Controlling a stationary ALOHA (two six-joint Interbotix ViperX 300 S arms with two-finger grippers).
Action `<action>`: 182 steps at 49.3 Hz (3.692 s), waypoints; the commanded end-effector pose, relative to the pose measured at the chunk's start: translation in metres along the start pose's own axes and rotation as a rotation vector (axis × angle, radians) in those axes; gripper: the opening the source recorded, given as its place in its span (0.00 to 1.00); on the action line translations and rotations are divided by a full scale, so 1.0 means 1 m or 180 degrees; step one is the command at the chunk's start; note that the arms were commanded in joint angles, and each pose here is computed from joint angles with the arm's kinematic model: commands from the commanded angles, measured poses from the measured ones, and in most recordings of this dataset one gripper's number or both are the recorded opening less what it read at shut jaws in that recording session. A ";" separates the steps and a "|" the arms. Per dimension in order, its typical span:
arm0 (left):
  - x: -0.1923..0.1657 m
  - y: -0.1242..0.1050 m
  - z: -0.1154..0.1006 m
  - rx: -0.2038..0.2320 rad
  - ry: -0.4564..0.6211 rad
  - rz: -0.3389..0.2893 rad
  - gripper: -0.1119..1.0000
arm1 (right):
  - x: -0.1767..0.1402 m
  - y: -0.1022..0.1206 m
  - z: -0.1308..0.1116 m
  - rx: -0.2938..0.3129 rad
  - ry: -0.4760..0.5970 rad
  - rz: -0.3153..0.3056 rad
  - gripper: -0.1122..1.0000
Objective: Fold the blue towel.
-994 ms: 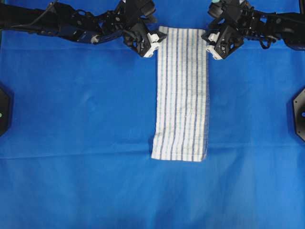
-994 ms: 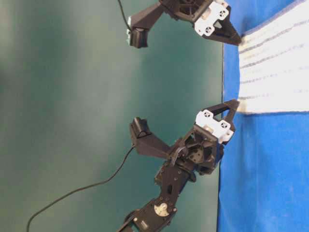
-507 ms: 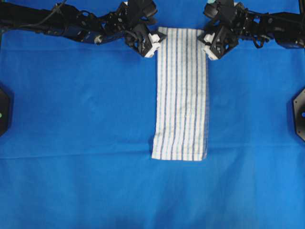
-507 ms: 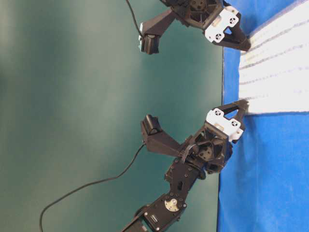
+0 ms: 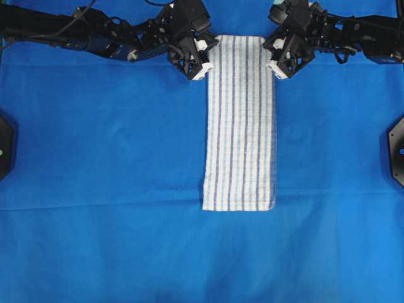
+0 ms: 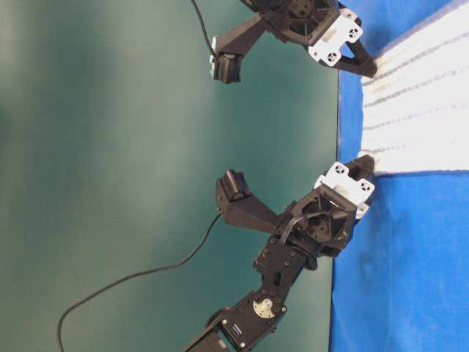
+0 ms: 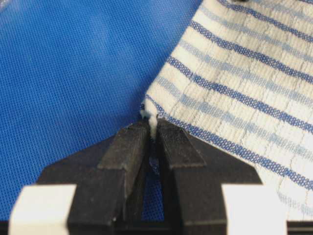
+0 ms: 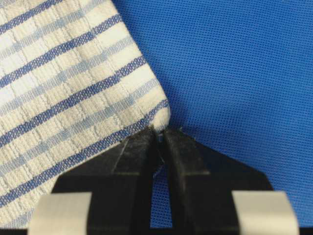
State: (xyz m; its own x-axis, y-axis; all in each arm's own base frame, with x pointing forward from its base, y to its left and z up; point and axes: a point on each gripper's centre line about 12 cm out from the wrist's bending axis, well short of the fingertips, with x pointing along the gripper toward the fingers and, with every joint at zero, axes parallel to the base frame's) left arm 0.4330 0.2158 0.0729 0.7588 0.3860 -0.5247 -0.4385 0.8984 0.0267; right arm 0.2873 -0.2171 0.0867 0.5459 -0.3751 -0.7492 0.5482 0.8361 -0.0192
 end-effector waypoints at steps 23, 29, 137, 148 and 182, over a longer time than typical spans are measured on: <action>-0.040 0.000 0.061 0.0213 -0.0342 0.0003 0.12 | -0.045 0.003 0.027 0.0042 -0.0386 -0.0024 0.17; -0.042 -0.003 0.061 0.0232 -0.0329 -0.0016 0.12 | -0.051 0.005 0.027 0.0042 -0.0408 -0.0022 0.17; -0.139 -0.245 -0.028 0.0807 0.0072 -0.1649 0.13 | -0.129 0.233 -0.078 -0.0564 0.0413 0.1472 0.17; -0.140 -0.246 -0.025 0.0815 0.0055 -0.1656 0.34 | -0.130 0.237 -0.072 -0.0551 0.0373 0.1489 0.21; -0.242 -0.178 0.033 0.0711 -0.0378 -0.1557 0.71 | -0.225 0.192 -0.019 -0.0793 -0.0552 0.1462 0.67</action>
State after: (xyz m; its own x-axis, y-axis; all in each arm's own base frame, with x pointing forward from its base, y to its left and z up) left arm 0.3558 -0.0352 0.2049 0.8720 -0.0841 -0.4822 0.0880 0.9960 -0.0145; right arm 0.2669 0.0377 0.2210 0.7568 0.0064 -0.6536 0.0941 0.9885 0.1186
